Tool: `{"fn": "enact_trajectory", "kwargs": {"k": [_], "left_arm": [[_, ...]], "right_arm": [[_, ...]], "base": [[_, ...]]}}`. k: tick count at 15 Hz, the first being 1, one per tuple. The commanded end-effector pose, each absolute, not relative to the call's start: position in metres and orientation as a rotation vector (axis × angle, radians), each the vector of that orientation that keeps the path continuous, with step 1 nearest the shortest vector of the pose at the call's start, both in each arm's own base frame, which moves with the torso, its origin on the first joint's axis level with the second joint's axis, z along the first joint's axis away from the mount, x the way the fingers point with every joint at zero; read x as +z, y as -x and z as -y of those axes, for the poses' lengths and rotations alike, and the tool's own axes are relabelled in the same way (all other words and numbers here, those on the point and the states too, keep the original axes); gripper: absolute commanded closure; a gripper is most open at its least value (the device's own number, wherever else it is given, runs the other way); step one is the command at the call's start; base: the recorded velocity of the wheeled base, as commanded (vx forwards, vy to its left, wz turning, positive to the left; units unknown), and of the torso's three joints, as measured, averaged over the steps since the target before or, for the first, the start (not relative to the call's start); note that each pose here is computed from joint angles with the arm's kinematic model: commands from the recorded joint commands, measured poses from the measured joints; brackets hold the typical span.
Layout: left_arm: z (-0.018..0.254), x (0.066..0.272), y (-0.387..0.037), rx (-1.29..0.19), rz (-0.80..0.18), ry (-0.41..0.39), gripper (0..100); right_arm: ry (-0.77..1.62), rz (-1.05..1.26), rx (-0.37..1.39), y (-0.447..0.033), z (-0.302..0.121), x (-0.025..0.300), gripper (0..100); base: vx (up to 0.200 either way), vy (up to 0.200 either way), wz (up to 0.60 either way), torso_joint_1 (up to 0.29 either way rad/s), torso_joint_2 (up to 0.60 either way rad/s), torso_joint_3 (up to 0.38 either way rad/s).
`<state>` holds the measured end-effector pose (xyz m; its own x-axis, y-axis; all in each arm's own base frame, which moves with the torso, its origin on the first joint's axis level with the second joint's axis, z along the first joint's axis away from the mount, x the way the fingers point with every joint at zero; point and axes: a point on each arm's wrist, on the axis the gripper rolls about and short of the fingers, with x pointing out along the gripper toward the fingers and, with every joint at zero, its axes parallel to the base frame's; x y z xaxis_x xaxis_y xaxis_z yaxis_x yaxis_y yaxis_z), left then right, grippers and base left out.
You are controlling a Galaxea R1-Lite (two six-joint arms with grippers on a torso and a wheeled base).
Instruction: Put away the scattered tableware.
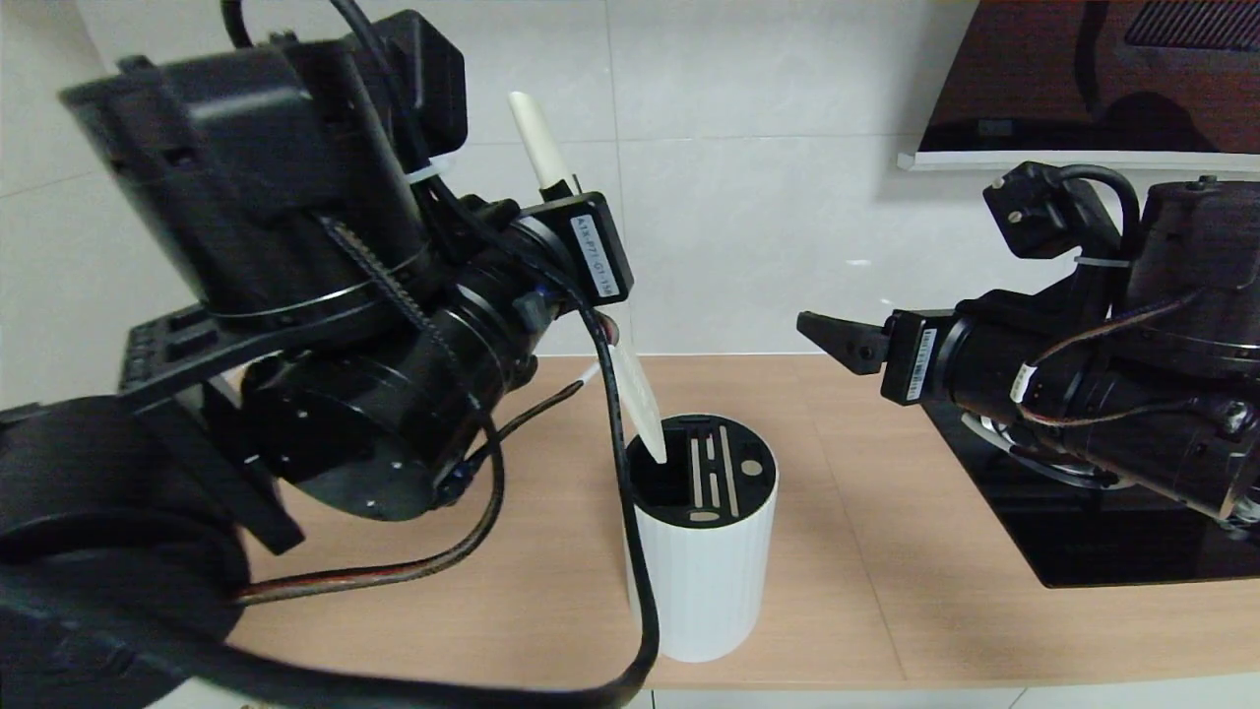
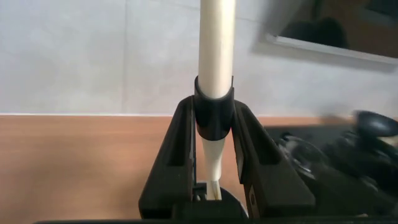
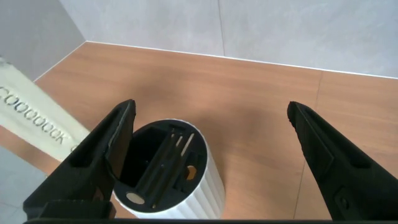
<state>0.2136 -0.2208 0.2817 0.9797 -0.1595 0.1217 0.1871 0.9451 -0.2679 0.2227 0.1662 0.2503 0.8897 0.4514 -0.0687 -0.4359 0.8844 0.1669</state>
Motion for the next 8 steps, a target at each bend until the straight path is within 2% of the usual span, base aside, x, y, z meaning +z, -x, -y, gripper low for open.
{"fn": "enact_trajectory", "kwargs": {"k": [1,8], "left_arm": [[0.236,0.261,-0.223,-0.172,0.068,0.234,100],[0.253,0.235,-0.224,-0.173,0.132,0.143,100]], "right_arm": [[-0.147,-0.112,0.463,-0.223,-0.167,0.249,0],[-0.143,-0.119,0.462,-0.224,-0.167,0.247,0]], "base": [[0.000,0.000,0.00,0.000,0.00,0.000],[0.000,0.000,0.00,0.000,0.00,0.000]]}}
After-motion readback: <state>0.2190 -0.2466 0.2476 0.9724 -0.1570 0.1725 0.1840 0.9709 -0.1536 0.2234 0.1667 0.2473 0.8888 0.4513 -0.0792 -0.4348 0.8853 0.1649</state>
